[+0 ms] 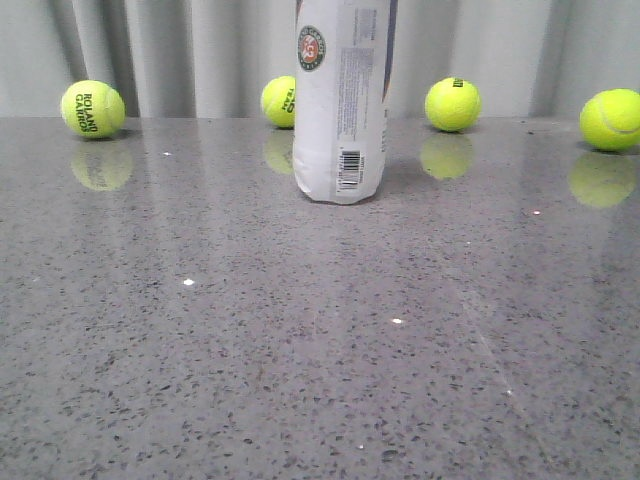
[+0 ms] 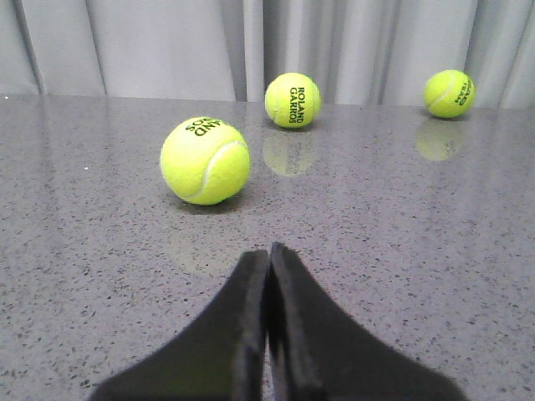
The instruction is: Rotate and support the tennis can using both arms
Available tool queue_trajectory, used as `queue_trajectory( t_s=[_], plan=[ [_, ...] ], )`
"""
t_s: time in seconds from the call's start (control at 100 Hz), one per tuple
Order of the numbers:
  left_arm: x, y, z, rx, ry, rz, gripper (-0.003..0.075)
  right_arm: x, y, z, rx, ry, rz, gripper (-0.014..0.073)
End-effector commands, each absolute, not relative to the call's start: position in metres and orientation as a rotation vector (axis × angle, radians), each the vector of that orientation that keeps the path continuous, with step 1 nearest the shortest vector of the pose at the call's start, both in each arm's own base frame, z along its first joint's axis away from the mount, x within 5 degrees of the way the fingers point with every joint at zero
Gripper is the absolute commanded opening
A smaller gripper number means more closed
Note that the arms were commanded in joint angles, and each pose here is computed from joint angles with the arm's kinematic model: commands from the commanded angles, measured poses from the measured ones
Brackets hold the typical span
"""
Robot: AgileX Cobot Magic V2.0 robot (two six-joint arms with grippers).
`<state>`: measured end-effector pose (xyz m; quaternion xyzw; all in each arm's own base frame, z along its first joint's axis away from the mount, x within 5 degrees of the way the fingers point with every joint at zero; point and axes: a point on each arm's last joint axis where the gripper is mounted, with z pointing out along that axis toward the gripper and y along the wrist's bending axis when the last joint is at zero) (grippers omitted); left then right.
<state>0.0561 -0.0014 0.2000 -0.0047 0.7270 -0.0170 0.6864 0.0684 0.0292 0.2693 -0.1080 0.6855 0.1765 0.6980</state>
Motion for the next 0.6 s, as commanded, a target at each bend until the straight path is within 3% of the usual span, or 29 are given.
queue_trajectory(
  t_s=[0.0,0.32,0.59],
  plan=[
    [0.056,-0.001,0.193,-0.031,1.565,-0.05,-0.002,0.069,0.024,0.279,-0.18,1.422,0.334,-0.0068],
    [0.056,-0.001,0.193,-0.031,1.565,-0.05,-0.002,0.064,0.005,0.243,-0.001,1.448,0.126,-0.0068],
    [0.056,-0.001,0.193,-0.031,1.565,-0.05,-0.002,0.056,0.002,0.211,0.031,1.48,0.092,-0.0068]
  ],
)
